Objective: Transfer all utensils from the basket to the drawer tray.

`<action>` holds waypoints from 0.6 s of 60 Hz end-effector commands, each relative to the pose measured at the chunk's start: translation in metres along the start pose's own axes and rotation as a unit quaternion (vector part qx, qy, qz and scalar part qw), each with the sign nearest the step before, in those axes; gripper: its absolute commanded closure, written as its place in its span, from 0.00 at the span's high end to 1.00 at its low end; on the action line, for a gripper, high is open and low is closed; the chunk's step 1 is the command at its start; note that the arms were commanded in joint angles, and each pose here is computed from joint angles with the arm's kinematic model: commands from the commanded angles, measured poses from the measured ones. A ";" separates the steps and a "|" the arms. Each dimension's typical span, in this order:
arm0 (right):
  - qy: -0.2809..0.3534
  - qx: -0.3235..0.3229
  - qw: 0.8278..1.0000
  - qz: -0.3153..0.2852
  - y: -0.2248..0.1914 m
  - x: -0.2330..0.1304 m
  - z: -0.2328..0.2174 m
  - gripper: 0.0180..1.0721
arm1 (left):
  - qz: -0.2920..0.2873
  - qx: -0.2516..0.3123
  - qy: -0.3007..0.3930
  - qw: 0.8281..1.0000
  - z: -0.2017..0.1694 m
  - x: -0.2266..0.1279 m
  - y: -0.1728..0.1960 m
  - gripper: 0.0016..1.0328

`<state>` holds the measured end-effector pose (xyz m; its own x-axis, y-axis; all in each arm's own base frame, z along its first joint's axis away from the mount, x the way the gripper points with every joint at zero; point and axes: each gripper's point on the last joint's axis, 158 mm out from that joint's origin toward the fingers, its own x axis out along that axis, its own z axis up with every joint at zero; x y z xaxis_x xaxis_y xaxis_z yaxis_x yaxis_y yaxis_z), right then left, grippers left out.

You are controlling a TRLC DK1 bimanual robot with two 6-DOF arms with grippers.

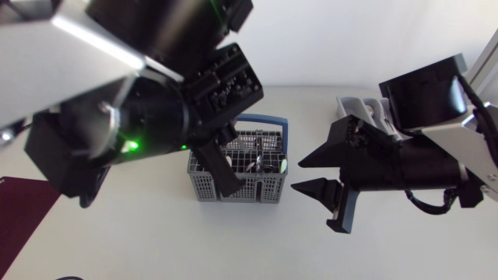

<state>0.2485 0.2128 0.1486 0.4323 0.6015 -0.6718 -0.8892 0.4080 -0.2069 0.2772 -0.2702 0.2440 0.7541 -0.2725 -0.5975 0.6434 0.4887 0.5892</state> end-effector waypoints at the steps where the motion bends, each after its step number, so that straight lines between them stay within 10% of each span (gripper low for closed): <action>1: -0.009 -0.001 1.000 -0.013 -0.003 -0.006 0.003 0.57 | -0.008 -0.055 -0.031 0.998 0.017 -0.015 0.019 0.03; 36: -0.071 -0.065 0.985 -0.142 -0.014 0.001 0.055 0.57 | -0.260 -0.260 0.004 0.930 0.025 0.032 -0.008 0.03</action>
<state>0.2710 0.2418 0.2100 0.6794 0.5857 -0.4421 -0.7311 0.4882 -0.4767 0.2958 -0.2991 0.2265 0.3784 -0.5535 -0.7419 0.7861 0.6154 -0.0581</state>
